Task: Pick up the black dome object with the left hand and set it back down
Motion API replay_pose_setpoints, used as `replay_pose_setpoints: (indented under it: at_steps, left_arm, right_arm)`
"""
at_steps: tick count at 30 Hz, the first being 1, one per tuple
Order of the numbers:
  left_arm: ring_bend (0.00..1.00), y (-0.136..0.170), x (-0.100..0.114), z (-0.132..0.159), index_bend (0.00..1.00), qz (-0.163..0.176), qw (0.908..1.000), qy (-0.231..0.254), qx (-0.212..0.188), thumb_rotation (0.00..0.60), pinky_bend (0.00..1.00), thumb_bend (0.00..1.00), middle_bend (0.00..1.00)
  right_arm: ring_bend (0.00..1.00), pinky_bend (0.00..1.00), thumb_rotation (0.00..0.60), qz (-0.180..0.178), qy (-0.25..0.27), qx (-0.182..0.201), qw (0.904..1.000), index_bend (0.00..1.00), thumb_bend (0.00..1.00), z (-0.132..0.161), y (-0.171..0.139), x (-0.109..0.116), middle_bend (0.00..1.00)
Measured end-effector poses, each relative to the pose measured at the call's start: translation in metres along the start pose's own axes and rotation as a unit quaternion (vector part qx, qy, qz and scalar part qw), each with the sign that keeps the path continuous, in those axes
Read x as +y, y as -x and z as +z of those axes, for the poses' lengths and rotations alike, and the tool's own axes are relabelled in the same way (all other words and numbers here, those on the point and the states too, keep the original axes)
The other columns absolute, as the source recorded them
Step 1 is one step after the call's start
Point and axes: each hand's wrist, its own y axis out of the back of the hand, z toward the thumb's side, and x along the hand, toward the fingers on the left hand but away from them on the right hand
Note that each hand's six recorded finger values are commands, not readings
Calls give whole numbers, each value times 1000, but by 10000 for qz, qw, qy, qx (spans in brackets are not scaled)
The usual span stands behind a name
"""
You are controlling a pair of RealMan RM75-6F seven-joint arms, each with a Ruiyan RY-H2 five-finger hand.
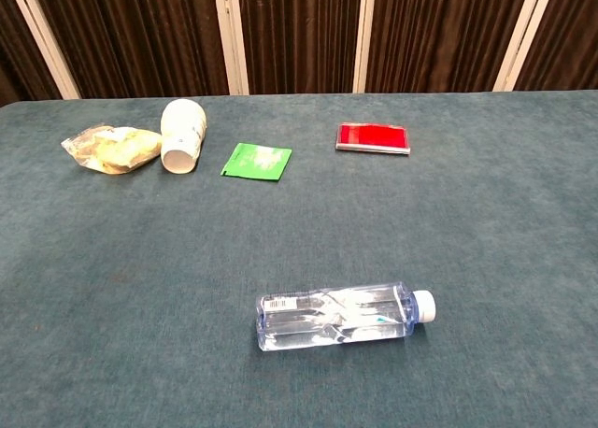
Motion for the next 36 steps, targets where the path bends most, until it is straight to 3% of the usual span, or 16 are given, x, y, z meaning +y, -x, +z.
replay_pose_setpoints:
  at_steps: [8,11,15,19,23,26,31,36]
  left_arm:
    - [0,-10,-23,-116,257,-334,9937,-275,1035,600,0,507,454]
    - [0,-18,-42,-137,257,-478,9921,-238,1135,600,0,507,462]
    - [0,-27,-48,-125,257,-491,9948,-228,868,600,0,506,472]
    - [0,-29,-50,-72,257,-481,9984,106,280,600,0,506,481]
    - [0,-18,-28,0,257,-264,9975,474,-442,600,0,506,482]
    - [0,-2,-2,27,257,-40,9968,463,-652,600,0,507,482]
    - [0,6,7,12,259,-47,9987,324,-382,600,0,507,477]
    - [0,-2,-1,-59,258,-170,9995,-48,261,600,0,507,471]
  right_arm:
    - [68,36,600,14,-21,-27,10000,68,289,-2,0,-2,24]
    - [68,36,600,18,-44,-30,10000,68,289,-3,1,-2,24]
    - [68,36,600,16,-50,-28,10000,67,289,-3,0,-2,24]
    - [68,36,600,16,-57,5,10000,68,289,0,-1,-5,24]
    - [68,36,600,5,-52,42,10000,68,289,1,-1,-5,24]
    - [68,36,600,9,-16,56,10000,68,289,2,-2,-6,24]
    - [68,36,600,10,-13,67,10000,68,289,3,-3,-6,24]
    - [68,36,600,49,-51,38,10000,68,289,2,-2,-7,24]
